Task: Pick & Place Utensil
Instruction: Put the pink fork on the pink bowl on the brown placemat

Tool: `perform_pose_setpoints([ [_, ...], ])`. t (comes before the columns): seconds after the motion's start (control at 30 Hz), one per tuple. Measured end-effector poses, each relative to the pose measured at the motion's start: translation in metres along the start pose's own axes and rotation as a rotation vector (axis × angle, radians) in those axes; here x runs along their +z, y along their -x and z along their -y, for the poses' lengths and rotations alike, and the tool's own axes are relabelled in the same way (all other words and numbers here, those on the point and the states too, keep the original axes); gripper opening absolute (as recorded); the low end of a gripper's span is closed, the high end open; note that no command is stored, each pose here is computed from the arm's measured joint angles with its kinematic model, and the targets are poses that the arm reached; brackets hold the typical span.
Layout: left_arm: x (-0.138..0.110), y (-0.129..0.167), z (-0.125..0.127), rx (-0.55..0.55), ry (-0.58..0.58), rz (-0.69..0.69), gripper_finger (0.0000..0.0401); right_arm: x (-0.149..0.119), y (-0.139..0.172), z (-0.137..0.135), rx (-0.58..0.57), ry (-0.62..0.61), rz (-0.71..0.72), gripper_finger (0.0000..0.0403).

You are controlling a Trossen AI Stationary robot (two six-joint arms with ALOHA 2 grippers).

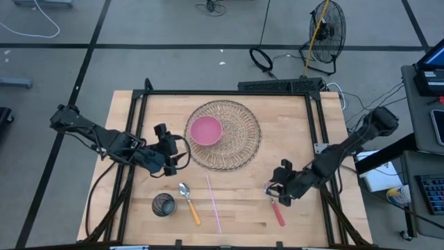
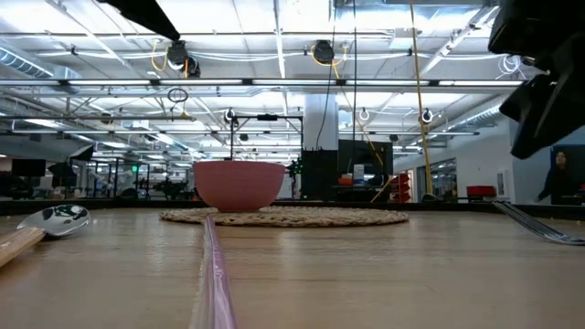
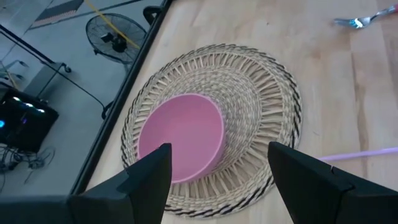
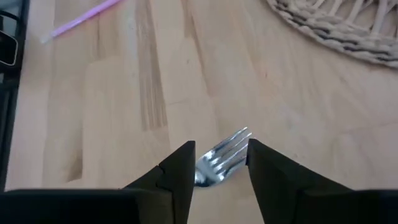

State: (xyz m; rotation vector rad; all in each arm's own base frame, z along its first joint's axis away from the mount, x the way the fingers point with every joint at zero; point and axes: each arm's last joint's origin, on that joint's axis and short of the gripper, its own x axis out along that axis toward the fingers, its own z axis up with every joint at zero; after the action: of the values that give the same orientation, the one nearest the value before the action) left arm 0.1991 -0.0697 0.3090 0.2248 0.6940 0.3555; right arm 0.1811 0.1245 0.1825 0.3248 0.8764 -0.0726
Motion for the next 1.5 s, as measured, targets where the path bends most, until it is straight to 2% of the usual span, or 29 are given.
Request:
perform_pose_setpoints([
  [0.1,-0.001,0.000,0.000,0.002,-0.001,-0.009,0.0271,0.005,0.003,-0.008,-0.016,-0.039,-0.021,0.0130],
  [0.23,-0.002,0.000,-0.001,0.005,-0.007,-0.017,0.0271,0.005,0.006,-0.016,-0.037,-0.177,-0.059,0.0130],
  [0.37,-0.002,0.000,-0.001,0.010,-0.012,-0.016,0.0271,-0.002,0.000,-0.023,-0.049,-0.311,-0.171,0.0130],
  [0.5,-0.002,0.000,-0.001,0.027,-0.023,-0.014,0.0271,-0.010,-0.012,-0.026,-0.092,-0.378,-0.262,0.0130],
  [0.67,-0.002,0.000,-0.001,0.029,-0.034,-0.015,0.0271,-0.013,-0.023,-0.029,-0.132,-0.399,-0.286,0.0130],
  [0.93,-0.002,0.000,-0.001,0.029,-0.030,-0.014,0.0271,-0.013,-0.035,-0.038,-0.086,-0.413,-0.310,0.0130],
  [1.13,-0.002,0.000,-0.001,0.028,-0.018,-0.014,0.0271,-0.018,-0.042,-0.038,-0.118,-0.435,-0.337,0.0130],
  [1.5,-0.002,0.000,-0.001,0.027,-0.014,-0.014,0.0271,-0.018,-0.047,-0.038,-0.124,-0.431,-0.299,0.0130],
])
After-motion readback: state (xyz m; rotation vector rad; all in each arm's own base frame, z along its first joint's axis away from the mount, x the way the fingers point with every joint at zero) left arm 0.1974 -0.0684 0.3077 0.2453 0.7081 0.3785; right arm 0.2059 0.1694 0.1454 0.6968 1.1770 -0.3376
